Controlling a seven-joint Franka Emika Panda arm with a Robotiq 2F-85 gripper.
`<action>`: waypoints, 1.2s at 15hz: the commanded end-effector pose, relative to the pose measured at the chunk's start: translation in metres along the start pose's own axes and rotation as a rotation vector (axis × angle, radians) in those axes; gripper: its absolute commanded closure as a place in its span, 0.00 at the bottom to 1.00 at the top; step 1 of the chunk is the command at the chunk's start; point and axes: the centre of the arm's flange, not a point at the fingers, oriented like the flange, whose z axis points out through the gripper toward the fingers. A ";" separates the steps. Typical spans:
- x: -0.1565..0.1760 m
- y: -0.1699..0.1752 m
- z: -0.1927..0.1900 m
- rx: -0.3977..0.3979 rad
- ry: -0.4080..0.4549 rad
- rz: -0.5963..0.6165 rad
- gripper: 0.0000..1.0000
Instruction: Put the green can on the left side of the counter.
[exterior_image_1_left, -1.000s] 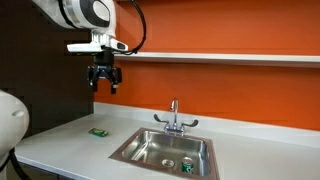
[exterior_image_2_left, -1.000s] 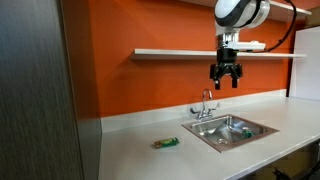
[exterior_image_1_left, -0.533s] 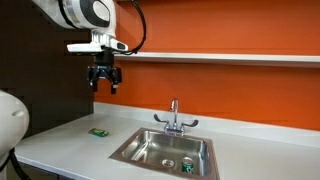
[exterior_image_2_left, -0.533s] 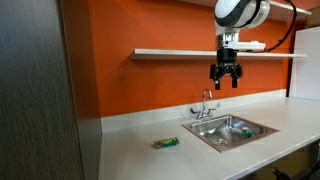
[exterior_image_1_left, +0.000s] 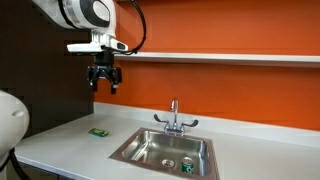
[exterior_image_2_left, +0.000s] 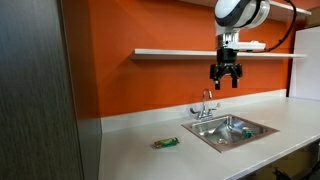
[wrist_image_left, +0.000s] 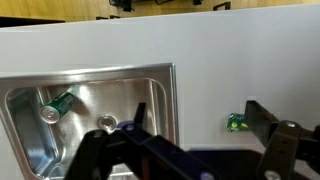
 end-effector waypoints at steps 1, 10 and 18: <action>0.000 0.000 0.000 0.000 0.000 0.000 0.00; 0.013 0.016 0.014 -0.018 0.003 0.037 0.00; 0.023 0.102 0.040 -0.050 0.014 0.192 0.00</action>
